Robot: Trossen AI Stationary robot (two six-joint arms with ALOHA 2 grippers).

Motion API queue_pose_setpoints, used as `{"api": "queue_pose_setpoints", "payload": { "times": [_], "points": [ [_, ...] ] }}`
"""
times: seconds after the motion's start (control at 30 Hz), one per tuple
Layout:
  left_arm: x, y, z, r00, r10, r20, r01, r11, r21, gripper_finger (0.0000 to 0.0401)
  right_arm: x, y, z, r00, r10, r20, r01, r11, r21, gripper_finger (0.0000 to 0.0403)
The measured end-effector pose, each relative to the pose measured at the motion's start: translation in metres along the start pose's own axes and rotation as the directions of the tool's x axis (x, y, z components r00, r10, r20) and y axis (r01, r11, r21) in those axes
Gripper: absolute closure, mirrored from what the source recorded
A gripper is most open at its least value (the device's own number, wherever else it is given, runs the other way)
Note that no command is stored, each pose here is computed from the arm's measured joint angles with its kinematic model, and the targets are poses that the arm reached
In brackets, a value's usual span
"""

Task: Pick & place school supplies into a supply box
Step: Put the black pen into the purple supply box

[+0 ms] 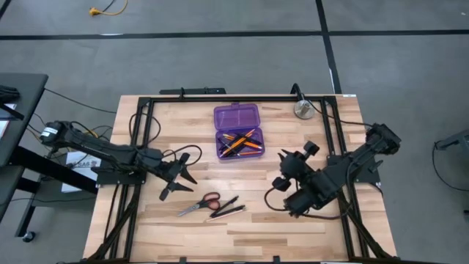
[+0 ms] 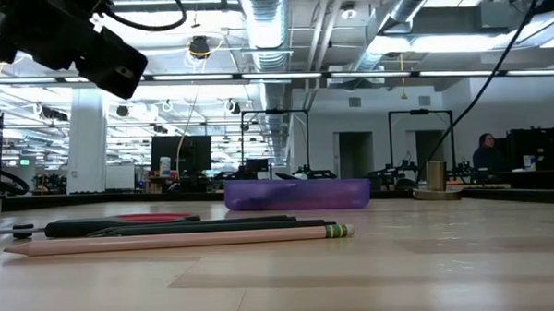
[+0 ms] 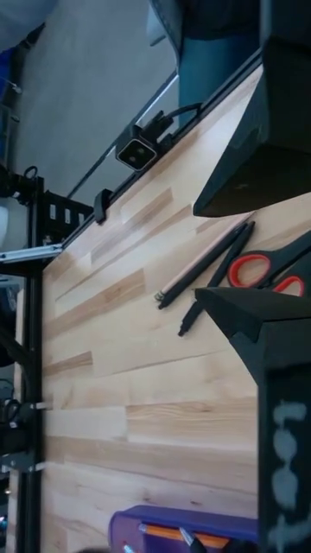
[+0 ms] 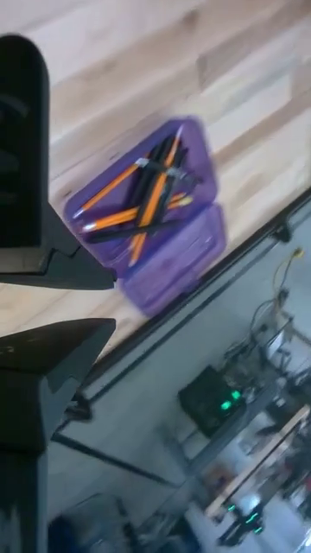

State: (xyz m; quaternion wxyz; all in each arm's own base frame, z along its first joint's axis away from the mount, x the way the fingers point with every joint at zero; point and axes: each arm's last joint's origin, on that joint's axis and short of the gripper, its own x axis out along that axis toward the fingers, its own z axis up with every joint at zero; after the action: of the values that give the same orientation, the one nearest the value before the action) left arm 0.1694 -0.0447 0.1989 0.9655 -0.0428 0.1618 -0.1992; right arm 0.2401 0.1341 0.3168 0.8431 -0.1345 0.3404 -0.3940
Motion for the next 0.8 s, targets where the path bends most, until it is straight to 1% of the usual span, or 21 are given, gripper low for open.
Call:
{"api": "queue_pose_setpoints", "payload": {
  "times": [0.17,0.27,0.33,0.43,0.6,0.7,0.8],
  "points": [
    [0.013,0.003,-0.005,1.000,0.002,-0.025,-0.003,1.000,-0.021,0.0270,0.022,0.004,-0.042,0.999,-0.038,-0.023,0.040,0.995,0.096,0.0347],
    [0.018,0.004,-0.007,1.000,0.003,-0.029,-0.003,1.000,-0.025,0.0270,0.030,0.009,-0.057,1.000,-0.027,-0.014,0.029,0.991,0.129,0.0349],
    [0.022,0.005,-0.007,1.000,0.002,-0.014,-0.002,1.000,-0.016,0.0270,0.035,0.014,-0.064,1.000,-0.021,0.018,0.018,0.991,0.134,0.0351],
    [0.024,0.007,-0.002,1.000,0.006,0.017,-0.006,1.000,0.016,0.0270,0.040,0.026,-0.068,0.996,-0.015,0.083,0.008,0.996,0.094,0.0354],
    [0.032,0.017,0.027,0.996,0.048,0.072,-0.053,0.996,0.069,0.0270,0.048,0.048,-0.078,0.989,0.029,0.147,-0.025,0.999,-0.029,0.0361],
    [0.037,0.025,0.043,0.995,0.085,0.057,-0.089,0.994,0.068,0.0270,0.053,0.059,-0.082,0.985,0.100,0.144,-0.089,0.993,-0.083,0.0371],
    [0.043,0.033,0.052,0.993,0.114,0.023,-0.115,0.992,0.060,0.0270,0.053,0.071,-0.076,0.966,0.220,0.137,-0.205,0.972,-0.114,0.0383]
  ]
}}
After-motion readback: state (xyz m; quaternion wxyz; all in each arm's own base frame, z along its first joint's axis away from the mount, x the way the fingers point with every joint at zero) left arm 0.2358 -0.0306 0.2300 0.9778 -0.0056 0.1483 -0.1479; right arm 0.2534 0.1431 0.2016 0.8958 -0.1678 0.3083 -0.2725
